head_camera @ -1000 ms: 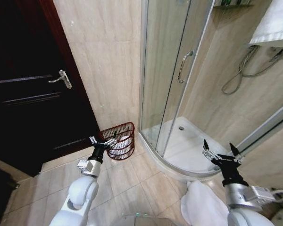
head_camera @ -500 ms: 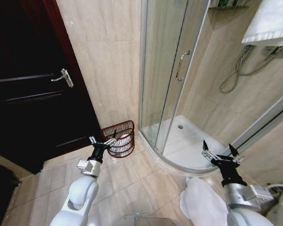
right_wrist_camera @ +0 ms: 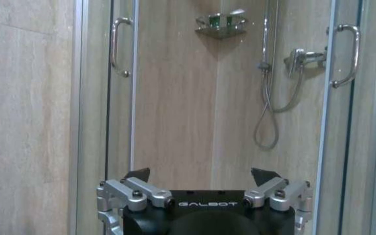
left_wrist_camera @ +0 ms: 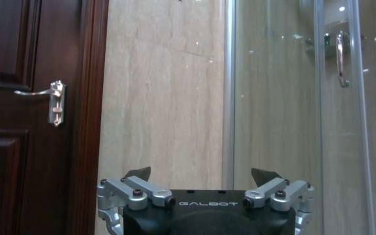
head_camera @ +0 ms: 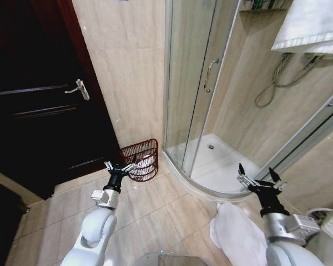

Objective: Discard the used towel into the hamper.

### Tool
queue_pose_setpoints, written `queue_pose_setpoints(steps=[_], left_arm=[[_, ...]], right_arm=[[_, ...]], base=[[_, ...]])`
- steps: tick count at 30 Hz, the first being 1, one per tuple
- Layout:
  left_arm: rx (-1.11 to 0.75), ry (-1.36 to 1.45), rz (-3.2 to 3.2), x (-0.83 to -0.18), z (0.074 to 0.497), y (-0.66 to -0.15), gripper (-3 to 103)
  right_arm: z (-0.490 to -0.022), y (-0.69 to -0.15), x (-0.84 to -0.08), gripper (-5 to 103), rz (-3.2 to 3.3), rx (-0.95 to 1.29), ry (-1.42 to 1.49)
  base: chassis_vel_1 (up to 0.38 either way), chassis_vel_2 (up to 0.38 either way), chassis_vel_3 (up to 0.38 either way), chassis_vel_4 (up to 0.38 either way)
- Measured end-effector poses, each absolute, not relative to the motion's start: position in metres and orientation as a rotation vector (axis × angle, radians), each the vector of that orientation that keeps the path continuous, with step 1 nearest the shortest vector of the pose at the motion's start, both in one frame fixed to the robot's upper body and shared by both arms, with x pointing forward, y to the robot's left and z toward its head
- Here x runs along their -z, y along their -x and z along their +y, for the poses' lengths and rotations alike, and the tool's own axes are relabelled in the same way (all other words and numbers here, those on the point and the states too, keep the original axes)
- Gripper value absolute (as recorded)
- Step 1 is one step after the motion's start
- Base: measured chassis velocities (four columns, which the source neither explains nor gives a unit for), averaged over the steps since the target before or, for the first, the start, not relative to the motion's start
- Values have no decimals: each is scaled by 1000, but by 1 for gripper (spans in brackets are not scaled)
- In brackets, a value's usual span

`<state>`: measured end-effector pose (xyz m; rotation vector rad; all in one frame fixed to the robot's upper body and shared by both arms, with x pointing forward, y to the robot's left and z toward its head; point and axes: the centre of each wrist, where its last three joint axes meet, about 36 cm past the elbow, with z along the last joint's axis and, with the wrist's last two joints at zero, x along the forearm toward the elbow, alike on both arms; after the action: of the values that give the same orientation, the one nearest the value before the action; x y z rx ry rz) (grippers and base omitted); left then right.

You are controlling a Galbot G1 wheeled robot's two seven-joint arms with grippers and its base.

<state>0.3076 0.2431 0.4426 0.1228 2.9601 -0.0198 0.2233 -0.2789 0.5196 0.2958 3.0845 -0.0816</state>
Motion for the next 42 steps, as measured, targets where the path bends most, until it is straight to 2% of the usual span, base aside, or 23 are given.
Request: queue_pose_setpoints(steps=[23,42], left_arm=[[-11,-131,2964,-433,240,-301,100],[-38,-168,2957,-432,235,-304,100]], right_arm=[[-281,-224,-510,100,3065,52,-305],[-277,-230,-507,100,3039,96,-323]], base=[[-88,-110,87,106],[-27,-32,-17,-18]])
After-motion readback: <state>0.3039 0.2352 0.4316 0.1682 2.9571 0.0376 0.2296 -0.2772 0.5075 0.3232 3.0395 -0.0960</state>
